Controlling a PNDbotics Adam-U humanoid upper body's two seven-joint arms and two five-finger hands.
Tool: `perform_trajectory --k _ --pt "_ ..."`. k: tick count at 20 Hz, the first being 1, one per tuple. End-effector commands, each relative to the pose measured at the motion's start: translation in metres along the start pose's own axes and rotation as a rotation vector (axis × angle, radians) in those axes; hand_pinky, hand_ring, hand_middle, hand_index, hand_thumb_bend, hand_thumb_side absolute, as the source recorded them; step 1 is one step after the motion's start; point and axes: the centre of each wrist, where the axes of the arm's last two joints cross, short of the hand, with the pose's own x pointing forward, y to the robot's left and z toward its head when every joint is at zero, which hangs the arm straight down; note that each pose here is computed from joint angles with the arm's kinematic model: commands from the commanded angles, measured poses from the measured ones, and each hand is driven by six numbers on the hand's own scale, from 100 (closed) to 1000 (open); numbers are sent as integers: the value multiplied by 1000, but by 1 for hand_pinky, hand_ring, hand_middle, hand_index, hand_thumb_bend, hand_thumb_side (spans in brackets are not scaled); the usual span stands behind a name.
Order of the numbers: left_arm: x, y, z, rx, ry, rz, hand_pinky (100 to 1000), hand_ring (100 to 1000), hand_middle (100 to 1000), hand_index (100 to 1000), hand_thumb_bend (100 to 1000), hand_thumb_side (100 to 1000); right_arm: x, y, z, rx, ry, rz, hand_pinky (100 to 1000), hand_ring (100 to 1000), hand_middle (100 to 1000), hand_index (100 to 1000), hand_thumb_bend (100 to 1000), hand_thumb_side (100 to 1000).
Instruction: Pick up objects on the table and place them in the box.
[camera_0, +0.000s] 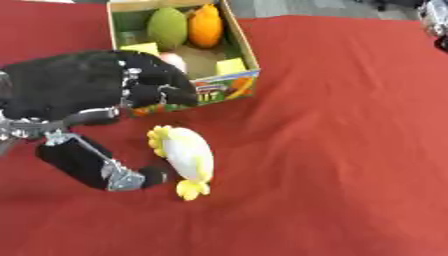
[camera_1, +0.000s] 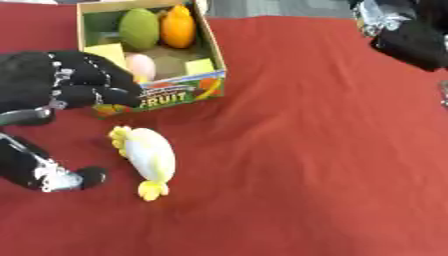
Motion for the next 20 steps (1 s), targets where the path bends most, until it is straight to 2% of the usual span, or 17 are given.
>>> perform_trajectory --k 1,3,11,16,20 --pt "4 4 5 -65 7 -27 926 917 864 950 427 584 7 -10 -3 4 -26 45 915 883 592 833 100 473" --pt "5 3 4 -101 13 -37 928 921 873 952 456 544 7 -10 -3 4 -25 44 915 883 592 833 100 471" --pt "7 1 1 -221 54 -66 929 929 897 961 415 470 4 -8 0 8 -13 41 916 884 590 833 100 474" --pt "6 6 -1 -194 109 -110 934 942 909 967 386 402 3 -7 2 12 1 41 917 885 589 833 100 475" --pt "8 8 -6 -177 121 -167 935 944 911 967 384 395 2 -6 4 14 9 40 918 885 588 832 100 477"
